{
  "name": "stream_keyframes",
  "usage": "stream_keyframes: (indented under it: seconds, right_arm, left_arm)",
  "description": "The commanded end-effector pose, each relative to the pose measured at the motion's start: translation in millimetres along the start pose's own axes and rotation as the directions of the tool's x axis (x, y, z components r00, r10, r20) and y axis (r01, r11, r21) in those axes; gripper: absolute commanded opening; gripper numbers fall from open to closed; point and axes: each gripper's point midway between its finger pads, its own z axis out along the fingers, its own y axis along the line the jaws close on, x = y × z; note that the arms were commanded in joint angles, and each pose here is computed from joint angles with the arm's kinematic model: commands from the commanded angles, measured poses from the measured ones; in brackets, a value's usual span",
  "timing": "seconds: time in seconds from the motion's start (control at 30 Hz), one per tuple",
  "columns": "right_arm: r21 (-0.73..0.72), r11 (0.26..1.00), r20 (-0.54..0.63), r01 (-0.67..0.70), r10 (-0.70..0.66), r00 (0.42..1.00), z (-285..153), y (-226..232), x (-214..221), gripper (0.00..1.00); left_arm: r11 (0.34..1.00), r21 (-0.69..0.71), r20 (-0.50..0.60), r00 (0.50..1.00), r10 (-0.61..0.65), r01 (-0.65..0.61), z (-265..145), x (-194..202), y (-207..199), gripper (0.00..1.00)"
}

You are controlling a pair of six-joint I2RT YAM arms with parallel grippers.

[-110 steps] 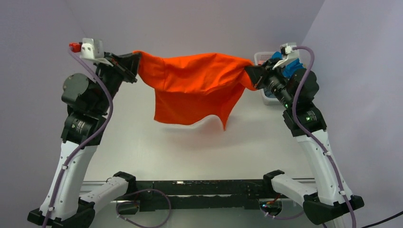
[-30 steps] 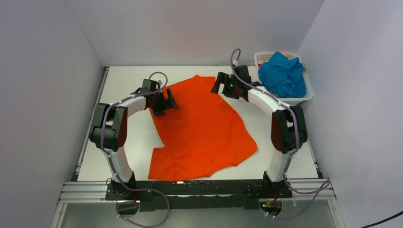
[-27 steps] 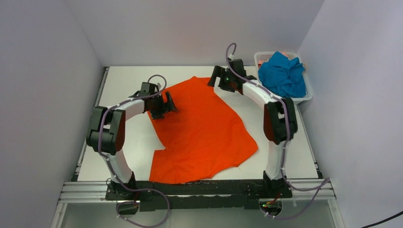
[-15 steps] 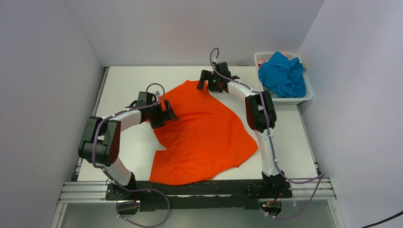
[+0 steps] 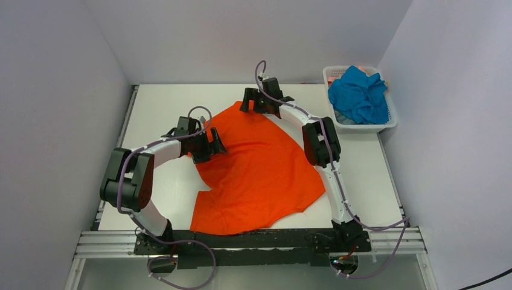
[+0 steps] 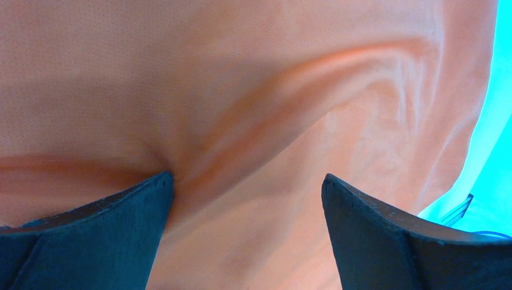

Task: Fold and stack the t-shirts
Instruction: Flatten out the tshirt

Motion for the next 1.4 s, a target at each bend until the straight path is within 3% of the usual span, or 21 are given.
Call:
stream_keyframes:
  seconds: [0.0,0.23,0.4,0.63,0.77,0.9,1.03,1.2,1.37]
  right_arm:
    - [0.086,0.995,-0.042,-0.043,0.046,0.998,11,-24,16,1.00]
    - [0.219,0.969,0.016,-0.113,0.113,0.994,30,-61,4,1.00]
    - [0.080,0.971,0.074,-0.223,0.218,0.973,49,-57,-17,1.00]
    - [0.030,0.980,0.191,-0.198,0.189,0.963,49,-49,-53,1.00]
    - [-0.103,0.993,0.220,-0.060,0.081,0.972,11,3,-99,1.00]
    - [-0.063,0.995,0.251,0.079,-0.061,0.966,-58,39,-130,1.00]
    - [0.059,0.996,0.174,0.062,-0.072,0.982,-120,40,-94,1.00]
    - [0.170,0.985,-0.019,-0.040,0.044,0.999,-182,34,31,1.00]
    - [0.243,0.969,-0.132,-0.034,0.067,0.989,-238,41,139,1.00]
  left_arm:
    - [0.985,-0.170,-0.154,0.987,-0.044,0.018,-5,50,40,0.99]
    - [0.982,-0.187,-0.154,0.987,-0.038,0.008,-13,51,41,0.99]
    - [0.983,-0.182,-0.146,0.989,-0.026,-0.001,-20,51,38,1.00]
    - [0.984,-0.181,-0.113,0.994,-0.011,-0.010,-33,52,36,1.00]
    - [0.988,-0.153,-0.051,0.998,0.026,-0.034,-33,22,20,0.99]
    - [0.979,-0.192,0.097,0.992,0.084,-0.064,-40,-45,1,0.99]
    - [0.981,-0.180,0.208,0.972,0.105,-0.068,-43,-104,-19,0.99]
    - [0.982,-0.166,0.131,0.985,0.117,-0.094,-13,-126,-18,0.99]
    - [0.977,-0.189,0.057,0.992,0.112,-0.099,14,-122,-1,0.99]
